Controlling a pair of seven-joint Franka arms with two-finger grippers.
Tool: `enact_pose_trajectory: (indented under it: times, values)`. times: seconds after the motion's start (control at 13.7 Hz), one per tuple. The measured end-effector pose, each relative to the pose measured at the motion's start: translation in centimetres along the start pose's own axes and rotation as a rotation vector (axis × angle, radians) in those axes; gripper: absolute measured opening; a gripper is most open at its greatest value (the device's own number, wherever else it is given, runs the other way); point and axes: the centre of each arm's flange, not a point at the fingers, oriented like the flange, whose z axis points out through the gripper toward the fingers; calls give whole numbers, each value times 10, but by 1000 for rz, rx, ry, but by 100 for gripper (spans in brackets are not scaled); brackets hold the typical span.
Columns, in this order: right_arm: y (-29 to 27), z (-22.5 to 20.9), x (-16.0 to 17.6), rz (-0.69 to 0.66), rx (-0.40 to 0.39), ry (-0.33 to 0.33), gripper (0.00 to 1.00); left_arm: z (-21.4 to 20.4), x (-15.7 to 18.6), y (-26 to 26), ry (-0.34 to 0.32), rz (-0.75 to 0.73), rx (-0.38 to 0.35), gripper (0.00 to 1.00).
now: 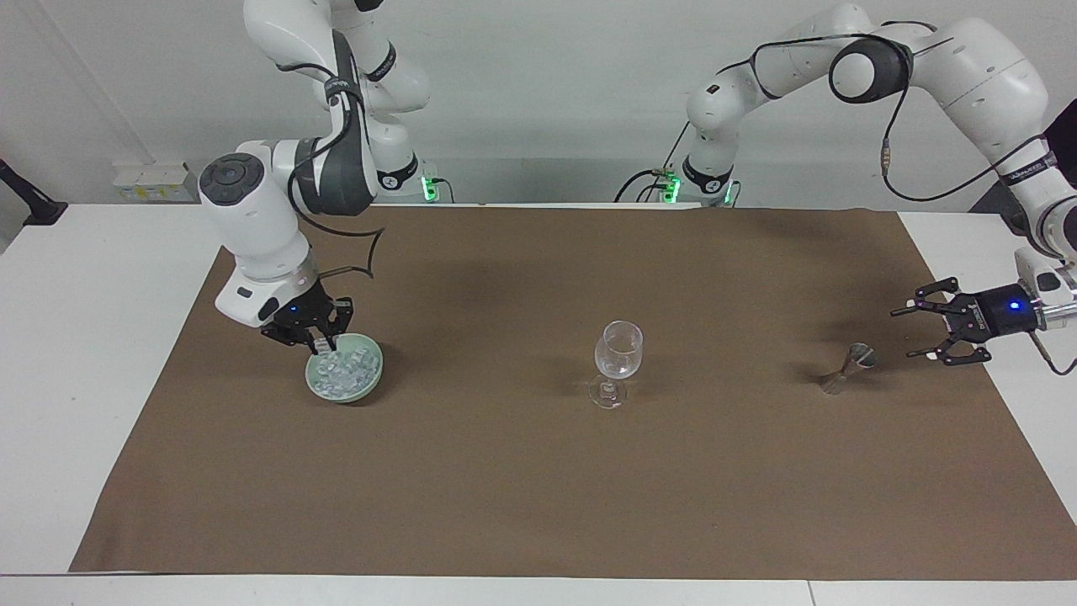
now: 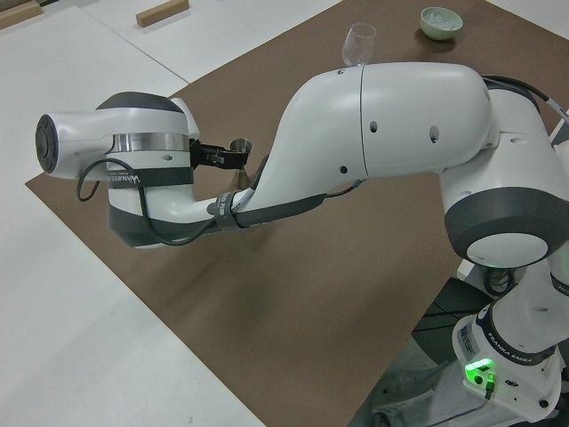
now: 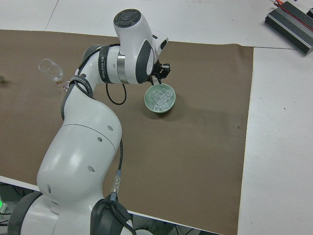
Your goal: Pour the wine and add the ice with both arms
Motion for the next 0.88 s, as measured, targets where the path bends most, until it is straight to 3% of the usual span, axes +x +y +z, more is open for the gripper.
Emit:
enact_pose_trajectory:
  times: [0.15, 0.29, 0.44, 0.58, 0.73, 0.88]
  values:
    - [-6, -15, 5, 40, 17, 14, 25, 6, 44, 9, -107, -155, 5, 76]
    - [-17, -27, 10, 91, 29, 23, 25, 22, 98, 21, -256, -281, 32, 76]
    - [-39, -40, 17, 157, 41, 18, 25, 43, 157, 37, -423, -371, 102, 77]
    - [-69, -50, 26, 217, 56, 15, 25, 64, 217, 61, -558, -480, 224, 78]
    - [-103, -51, 34, 264, 73, 13, 25, 73, 265, 88, -596, -606, 366, 79]
    - [-136, -55, 41, 311, 93, 18, 25, 69, 295, 115, -587, -752, 498, 83]
